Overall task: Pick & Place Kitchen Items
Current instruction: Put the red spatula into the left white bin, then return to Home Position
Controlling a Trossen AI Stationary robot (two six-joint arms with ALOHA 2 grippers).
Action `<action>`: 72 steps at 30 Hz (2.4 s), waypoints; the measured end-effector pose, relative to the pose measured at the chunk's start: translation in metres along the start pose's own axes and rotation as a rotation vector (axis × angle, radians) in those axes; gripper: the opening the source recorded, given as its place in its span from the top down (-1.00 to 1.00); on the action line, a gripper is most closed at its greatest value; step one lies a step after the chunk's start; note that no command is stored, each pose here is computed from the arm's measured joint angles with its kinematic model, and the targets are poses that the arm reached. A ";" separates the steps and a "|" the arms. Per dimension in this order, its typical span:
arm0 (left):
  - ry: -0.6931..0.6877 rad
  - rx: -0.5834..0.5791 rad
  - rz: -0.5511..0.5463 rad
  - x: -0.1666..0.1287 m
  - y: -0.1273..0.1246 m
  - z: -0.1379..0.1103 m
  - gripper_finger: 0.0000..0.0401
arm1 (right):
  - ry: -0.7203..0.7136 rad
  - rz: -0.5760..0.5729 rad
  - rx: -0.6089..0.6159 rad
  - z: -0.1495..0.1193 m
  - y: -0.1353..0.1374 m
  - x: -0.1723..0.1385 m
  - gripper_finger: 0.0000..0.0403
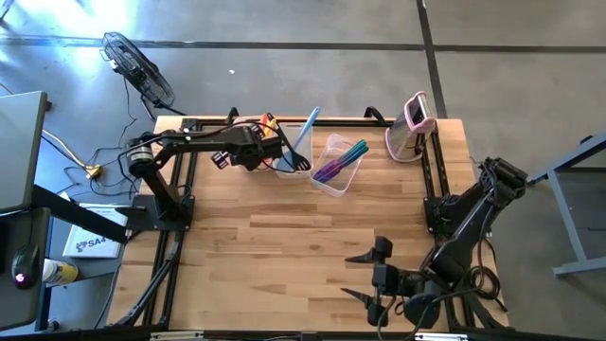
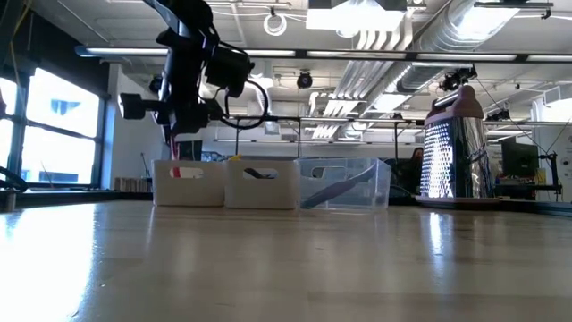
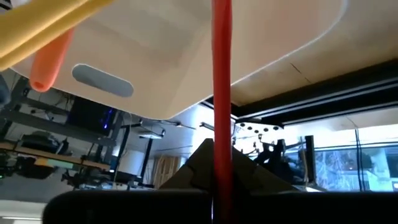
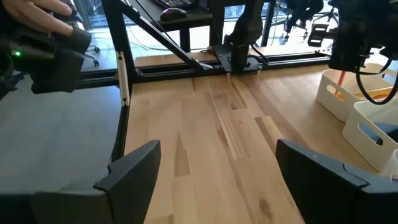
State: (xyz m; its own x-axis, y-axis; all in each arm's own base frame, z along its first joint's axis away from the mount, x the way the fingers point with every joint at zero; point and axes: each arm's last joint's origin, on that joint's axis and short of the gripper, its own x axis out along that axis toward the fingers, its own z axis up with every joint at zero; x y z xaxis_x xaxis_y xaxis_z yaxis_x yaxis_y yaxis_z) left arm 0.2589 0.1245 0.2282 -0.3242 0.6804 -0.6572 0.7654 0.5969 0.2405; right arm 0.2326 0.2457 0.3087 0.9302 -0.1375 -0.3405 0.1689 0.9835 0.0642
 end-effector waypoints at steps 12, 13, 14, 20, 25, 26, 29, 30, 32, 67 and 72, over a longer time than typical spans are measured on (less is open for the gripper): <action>-0.176 -0.046 0.043 -0.001 0.011 0.009 0.94 | 0.002 0.001 -0.003 0.000 0.000 0.000 -0.55; -0.178 -0.053 0.041 0.001 0.012 0.008 0.94 | 0.001 0.001 -0.003 0.000 0.000 0.000 -0.55; -0.184 -0.059 0.038 0.002 0.012 0.007 0.94 | 0.002 0.001 -0.003 0.000 0.000 0.000 -0.55; -0.140 -0.142 0.025 0.009 0.014 0.000 0.82 | 0.012 0.016 -0.008 -0.001 0.001 0.000 -0.55; -0.168 -0.166 0.015 0.009 0.015 0.000 0.49 | 0.015 0.014 -0.017 -0.001 0.000 0.000 -0.55; -0.183 -0.168 0.013 0.009 0.015 0.001 0.41 | 0.015 0.014 -0.018 -0.001 0.000 0.000 -0.55; -0.206 -0.177 0.016 0.009 0.016 0.002 0.20 | 0.015 0.014 -0.018 -0.001 0.000 0.000 -0.55; -0.209 -0.186 0.024 0.009 0.017 0.002 0.14 | 0.015 0.014 -0.018 -0.001 0.000 0.000 -0.55; -0.205 -0.198 0.041 0.009 0.019 0.002 0.04 | 0.015 0.014 -0.015 -0.001 0.000 0.000 -0.55; -0.659 -1.102 0.090 -0.147 -0.026 -0.096 0.99 | 0.010 0.029 -0.310 0.064 -0.112 -0.088 0.98; -0.999 -1.202 0.061 -0.127 -0.055 -0.117 1.00 | 0.037 -0.038 -0.219 0.051 -0.167 -0.110 0.98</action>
State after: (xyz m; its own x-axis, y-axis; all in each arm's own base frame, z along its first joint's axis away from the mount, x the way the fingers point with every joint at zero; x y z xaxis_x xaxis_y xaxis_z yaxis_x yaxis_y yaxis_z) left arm 0.1933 0.0546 0.3820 0.5494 0.4588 -0.6983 -0.2710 0.8884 0.3705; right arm 0.1190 0.0905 0.3835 0.9113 -0.1750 -0.3728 0.1254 0.9801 -0.1536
